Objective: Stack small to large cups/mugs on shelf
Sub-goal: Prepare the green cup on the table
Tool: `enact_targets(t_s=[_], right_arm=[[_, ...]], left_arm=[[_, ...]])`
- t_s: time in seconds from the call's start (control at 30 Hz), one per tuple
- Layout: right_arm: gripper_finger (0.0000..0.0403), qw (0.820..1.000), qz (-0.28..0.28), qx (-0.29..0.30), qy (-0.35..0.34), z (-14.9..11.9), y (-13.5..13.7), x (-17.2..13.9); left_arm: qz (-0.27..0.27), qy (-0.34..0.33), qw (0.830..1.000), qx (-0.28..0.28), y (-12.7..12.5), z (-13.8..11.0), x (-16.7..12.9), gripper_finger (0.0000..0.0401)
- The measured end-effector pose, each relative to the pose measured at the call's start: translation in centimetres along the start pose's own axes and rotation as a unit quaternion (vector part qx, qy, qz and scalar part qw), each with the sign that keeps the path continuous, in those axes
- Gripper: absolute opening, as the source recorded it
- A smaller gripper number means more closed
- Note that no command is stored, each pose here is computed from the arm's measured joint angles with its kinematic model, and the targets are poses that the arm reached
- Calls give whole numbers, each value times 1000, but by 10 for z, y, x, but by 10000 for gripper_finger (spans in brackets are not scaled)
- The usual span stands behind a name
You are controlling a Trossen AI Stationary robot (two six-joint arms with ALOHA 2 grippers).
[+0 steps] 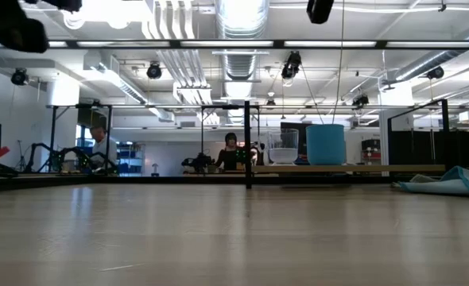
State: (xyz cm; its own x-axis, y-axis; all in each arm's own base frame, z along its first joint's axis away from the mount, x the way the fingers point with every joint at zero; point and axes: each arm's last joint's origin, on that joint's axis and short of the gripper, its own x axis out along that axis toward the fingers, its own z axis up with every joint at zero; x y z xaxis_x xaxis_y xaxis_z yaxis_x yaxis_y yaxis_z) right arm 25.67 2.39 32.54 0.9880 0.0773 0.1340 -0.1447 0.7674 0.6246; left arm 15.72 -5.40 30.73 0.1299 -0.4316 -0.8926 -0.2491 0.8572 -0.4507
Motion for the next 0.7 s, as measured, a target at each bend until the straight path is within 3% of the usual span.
enact_targets(t_s=[0.17,0.5,0.7], right_arm=[[114,1000,-8,0,7,-1,-2,0],[114,1000,-12,0,6,-2,-2,0],[113,1000,-12,6,6,-2,-2,0]], left_arm=[[-24,-10,1000,7,-4,-18,21,118],[31,52,998,35,-5,-43,60,118],[61,31,997,44,-2,-41,72,118]])
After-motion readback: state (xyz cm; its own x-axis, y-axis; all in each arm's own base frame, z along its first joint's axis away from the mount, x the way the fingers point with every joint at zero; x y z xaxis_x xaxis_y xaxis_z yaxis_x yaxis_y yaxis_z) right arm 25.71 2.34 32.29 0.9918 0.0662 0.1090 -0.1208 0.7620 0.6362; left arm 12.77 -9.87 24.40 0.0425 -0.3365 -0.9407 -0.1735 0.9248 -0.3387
